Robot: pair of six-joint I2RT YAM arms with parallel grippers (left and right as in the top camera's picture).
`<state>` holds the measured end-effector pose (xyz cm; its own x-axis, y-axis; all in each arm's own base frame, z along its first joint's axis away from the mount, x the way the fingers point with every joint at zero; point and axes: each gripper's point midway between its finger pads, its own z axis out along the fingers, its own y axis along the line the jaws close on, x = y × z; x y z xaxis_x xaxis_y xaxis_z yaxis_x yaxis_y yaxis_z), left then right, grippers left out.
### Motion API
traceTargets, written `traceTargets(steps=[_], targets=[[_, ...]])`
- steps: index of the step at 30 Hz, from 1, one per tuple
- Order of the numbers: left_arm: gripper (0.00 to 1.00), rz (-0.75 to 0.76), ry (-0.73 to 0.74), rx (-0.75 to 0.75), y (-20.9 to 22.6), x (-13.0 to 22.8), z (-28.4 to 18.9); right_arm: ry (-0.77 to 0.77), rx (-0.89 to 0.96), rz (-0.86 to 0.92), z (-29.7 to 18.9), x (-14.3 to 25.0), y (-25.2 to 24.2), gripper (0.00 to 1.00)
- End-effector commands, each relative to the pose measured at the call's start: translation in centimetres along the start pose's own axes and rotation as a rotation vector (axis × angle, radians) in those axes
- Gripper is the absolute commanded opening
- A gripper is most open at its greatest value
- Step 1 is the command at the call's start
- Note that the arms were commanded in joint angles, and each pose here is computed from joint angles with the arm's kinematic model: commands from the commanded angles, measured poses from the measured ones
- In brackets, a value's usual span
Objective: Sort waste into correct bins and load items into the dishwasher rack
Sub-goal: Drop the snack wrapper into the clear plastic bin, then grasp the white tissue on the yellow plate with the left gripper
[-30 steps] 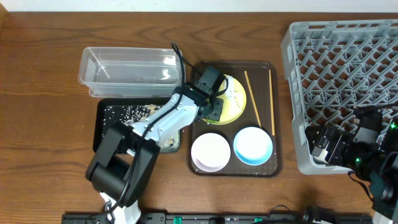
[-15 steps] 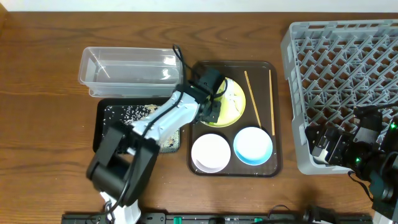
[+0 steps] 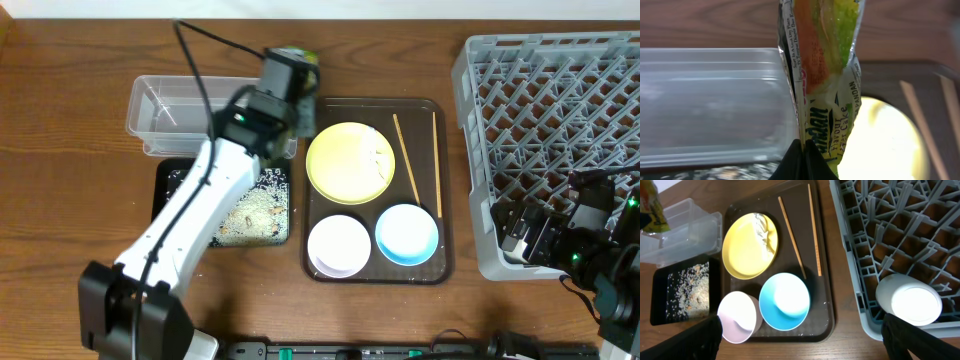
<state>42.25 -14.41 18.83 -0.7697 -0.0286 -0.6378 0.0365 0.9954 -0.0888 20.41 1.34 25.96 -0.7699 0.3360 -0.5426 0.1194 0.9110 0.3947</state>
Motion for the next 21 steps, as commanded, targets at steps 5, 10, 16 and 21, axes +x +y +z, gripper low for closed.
traceTargets(steps=[5,10,16,21], targets=[[0.14,-0.097,0.096,-0.006,4.3,1.0,3.2,-0.008,0.002,-0.007,-0.2,-0.2,0.0,0.99],[0.56,-0.108,0.083,0.003,4.4,0.6,3.0,-0.008,0.002,-0.007,-0.2,-0.2,0.0,0.99],[0.61,-0.114,0.089,0.176,0.5,0.2,1.5,-0.008,0.002,-0.007,-0.2,-0.2,0.0,0.99],[0.61,-0.016,0.144,0.302,-5.0,2.4,1.5,-0.009,0.002,-0.007,-0.2,-0.3,0.0,0.99]])
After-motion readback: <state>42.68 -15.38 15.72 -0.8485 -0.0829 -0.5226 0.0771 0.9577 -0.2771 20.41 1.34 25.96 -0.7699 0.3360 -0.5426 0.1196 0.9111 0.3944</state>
